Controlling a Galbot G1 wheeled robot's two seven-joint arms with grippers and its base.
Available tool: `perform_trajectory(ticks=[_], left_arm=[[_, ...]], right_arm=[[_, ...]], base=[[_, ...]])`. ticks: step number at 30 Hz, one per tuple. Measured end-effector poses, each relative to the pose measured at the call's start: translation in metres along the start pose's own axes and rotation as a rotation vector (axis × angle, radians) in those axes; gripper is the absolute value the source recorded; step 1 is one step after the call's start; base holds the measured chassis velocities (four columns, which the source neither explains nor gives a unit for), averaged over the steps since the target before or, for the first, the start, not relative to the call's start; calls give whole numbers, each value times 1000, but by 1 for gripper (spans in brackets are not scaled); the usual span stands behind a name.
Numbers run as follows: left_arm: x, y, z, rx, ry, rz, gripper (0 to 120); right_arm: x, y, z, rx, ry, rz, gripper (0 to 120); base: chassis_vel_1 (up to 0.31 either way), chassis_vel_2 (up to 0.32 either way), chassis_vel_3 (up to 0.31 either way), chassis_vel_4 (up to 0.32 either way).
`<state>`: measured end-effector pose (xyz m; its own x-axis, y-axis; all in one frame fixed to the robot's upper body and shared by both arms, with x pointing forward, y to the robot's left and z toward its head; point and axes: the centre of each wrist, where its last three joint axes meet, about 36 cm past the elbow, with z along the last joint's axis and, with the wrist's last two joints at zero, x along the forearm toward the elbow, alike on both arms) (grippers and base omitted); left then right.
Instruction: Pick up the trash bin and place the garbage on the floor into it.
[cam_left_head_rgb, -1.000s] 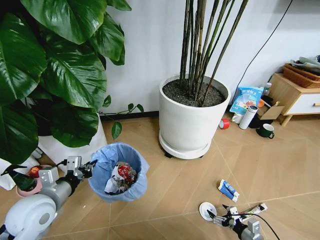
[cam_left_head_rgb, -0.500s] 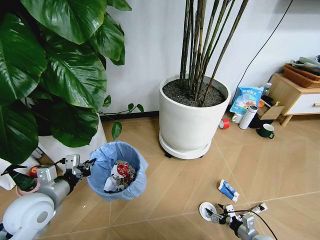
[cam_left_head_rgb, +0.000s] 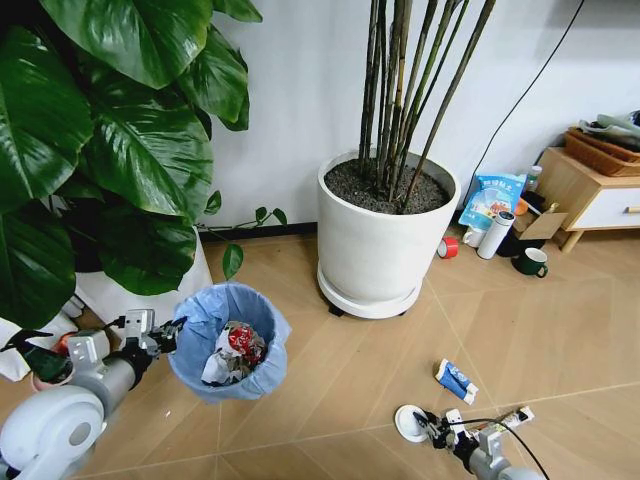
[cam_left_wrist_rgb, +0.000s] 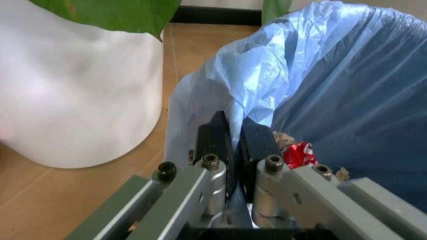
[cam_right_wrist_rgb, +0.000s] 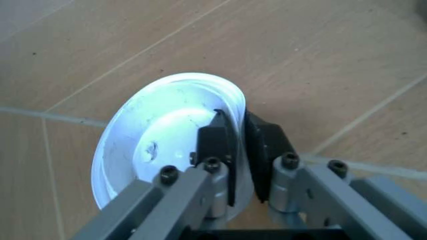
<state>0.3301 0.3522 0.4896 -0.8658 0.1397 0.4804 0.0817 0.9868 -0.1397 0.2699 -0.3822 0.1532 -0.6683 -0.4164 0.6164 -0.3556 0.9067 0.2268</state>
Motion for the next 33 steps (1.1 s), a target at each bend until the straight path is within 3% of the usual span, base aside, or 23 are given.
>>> perform_trajectory(ticks=[2, 11, 19, 24, 26, 27, 30, 33], left_arm=[[0, 0, 1, 0, 0, -2, 0], [-1, -3, 6, 6, 6, 0, 0], [-5, -6, 10, 0, 22, 11, 0], [-9, -7, 15, -9, 35, 22, 0], [-12, -9, 17, 0, 36, 27, 0], [-12, -9, 17, 0, 36, 27, 0], [-15, -11, 20, -8, 46, 48, 0], [-17, -12, 19, -18, 49, 60, 0]], right_arm=[[-1, 2, 1, -6, 1, -8, 0], [0, 4, -5, -34, -42, -73, 0], [4, -7, -35, 21, -184, -158, 0], [-2, -14, -76, 129, -318, -306, 0], [-14, -13, -117, 183, -428, -394, 0], [-14, -13, -117, 183, -428, -394, 0], [-32, -8, -171, 223, -565, -519, 0], [-46, 0, -199, 247, -644, -621, 0]], base=[[0, 0, 0, 0], [0, 0, 0, 0], [0, 0, 0, 0], [0, 0, 0, 0], [0, 0, 0, 0], [0, 0, 0, 0], [0, 0, 0, 0], [0, 0, 0, 0]])
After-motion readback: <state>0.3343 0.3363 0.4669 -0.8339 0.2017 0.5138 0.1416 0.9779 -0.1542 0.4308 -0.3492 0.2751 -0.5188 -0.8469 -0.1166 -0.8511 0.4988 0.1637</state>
